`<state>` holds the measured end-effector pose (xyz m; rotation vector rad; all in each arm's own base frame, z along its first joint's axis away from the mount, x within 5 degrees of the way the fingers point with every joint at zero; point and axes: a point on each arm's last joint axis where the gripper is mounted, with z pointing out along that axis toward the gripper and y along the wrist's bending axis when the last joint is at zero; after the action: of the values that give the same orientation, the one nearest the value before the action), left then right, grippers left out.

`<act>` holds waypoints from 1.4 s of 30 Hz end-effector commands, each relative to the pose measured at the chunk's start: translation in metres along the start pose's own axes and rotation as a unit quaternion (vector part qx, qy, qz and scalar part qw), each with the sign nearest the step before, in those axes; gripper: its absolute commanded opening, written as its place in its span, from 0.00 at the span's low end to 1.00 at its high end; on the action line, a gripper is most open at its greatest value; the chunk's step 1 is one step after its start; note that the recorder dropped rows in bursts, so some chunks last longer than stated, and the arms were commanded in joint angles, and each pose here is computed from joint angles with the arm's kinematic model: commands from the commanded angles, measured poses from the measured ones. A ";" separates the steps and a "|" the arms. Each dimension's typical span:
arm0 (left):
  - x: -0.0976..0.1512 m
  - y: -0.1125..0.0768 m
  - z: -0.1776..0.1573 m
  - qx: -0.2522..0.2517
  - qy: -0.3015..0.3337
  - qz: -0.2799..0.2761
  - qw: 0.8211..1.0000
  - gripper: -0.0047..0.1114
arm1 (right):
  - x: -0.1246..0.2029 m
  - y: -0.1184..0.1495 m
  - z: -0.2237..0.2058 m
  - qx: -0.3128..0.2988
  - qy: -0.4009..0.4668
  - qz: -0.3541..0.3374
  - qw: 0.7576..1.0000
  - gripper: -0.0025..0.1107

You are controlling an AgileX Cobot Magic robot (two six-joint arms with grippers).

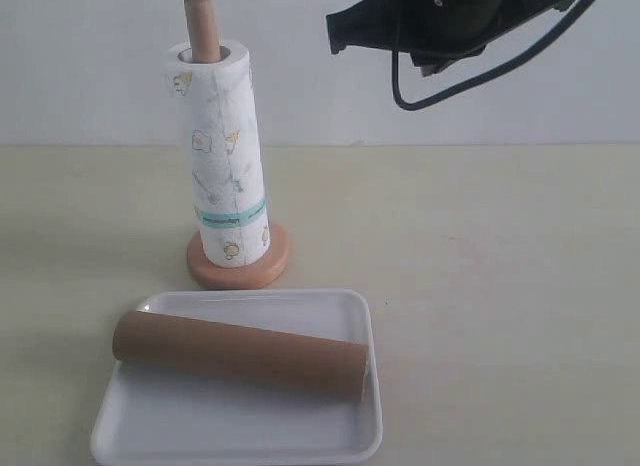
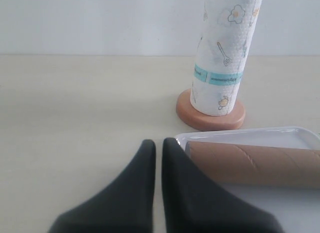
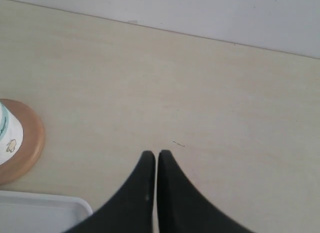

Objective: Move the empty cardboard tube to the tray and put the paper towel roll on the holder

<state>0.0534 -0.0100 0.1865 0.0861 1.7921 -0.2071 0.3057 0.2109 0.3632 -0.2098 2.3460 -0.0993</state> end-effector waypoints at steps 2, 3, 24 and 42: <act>0.001 0.000 0.000 0.003 0.000 -0.003 1.000 0.08 | 0.000 -0.001 -0.002 -0.003 -0.003 0.026 1.000 0.03; 0.001 0.000 0.000 0.003 0.000 -0.003 1.000 0.08 | 0.005 0.002 0.004 -0.014 -0.004 0.046 0.999 0.03; 0.001 0.000 0.000 0.003 0.000 -0.003 1.000 0.08 | 0.162 -0.017 -0.021 -0.329 -0.166 0.004 0.929 0.03; 0.001 0.000 0.000 0.003 0.000 -0.003 1.000 0.08 | 0.269 -0.109 -0.057 -0.282 -0.364 0.094 0.883 0.03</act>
<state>0.0534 -0.0100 0.1865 0.0861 1.7921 -0.2071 0.1023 0.0655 0.2370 -0.3013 1.6148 0.6784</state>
